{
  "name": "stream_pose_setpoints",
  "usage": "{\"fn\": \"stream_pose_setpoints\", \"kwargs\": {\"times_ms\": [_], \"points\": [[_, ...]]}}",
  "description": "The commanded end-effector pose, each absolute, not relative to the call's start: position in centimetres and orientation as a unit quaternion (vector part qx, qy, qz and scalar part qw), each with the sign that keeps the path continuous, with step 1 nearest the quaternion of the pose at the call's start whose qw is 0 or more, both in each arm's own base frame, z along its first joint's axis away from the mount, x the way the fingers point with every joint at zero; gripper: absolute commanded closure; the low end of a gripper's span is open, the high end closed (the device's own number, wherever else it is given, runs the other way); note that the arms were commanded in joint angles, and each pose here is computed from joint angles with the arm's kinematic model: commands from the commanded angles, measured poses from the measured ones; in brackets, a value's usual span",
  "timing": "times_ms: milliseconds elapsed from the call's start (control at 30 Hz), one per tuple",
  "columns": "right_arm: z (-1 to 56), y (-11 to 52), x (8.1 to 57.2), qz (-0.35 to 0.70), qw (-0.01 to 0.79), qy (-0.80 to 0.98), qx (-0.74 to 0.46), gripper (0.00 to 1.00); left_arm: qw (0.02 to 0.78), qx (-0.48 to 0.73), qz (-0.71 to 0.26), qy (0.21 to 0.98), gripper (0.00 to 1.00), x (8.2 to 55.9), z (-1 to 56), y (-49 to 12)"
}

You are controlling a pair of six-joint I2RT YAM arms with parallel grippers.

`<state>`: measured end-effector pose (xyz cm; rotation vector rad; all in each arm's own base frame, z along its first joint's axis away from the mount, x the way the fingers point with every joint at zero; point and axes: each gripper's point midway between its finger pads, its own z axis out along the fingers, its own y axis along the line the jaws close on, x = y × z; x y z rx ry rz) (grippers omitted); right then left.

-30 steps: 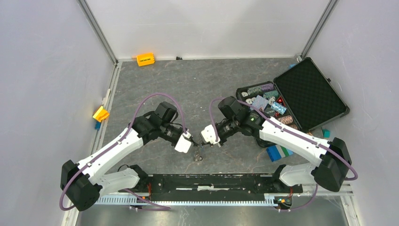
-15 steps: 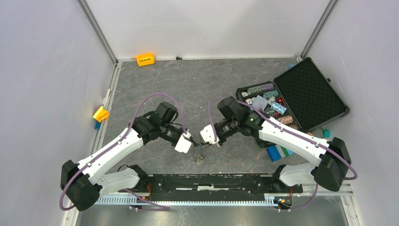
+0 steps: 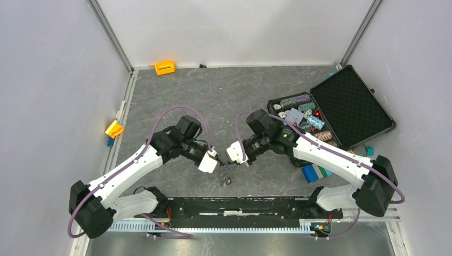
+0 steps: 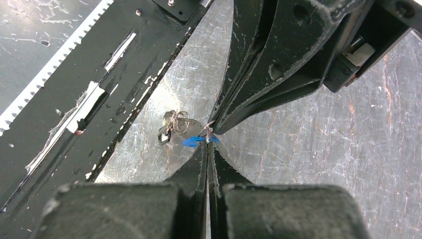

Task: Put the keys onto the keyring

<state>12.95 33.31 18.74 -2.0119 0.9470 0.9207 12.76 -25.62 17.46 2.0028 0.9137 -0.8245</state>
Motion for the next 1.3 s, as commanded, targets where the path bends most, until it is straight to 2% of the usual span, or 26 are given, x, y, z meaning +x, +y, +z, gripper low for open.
{"fn": "stream_pose_setpoints", "kwargs": {"times_ms": [0,1267], "points": [[19.8,33.8,12.7,0.361,0.369,0.354,-0.78,1.0,0.395,0.79,-0.319,0.344,0.98,13.0,18.3,-26.0],[18.6,33.5,11.4,0.353,0.349,0.326,-0.804,1.0,0.407,0.772,-0.311,0.376,0.98,14.1,19.3,-26.4]]}}
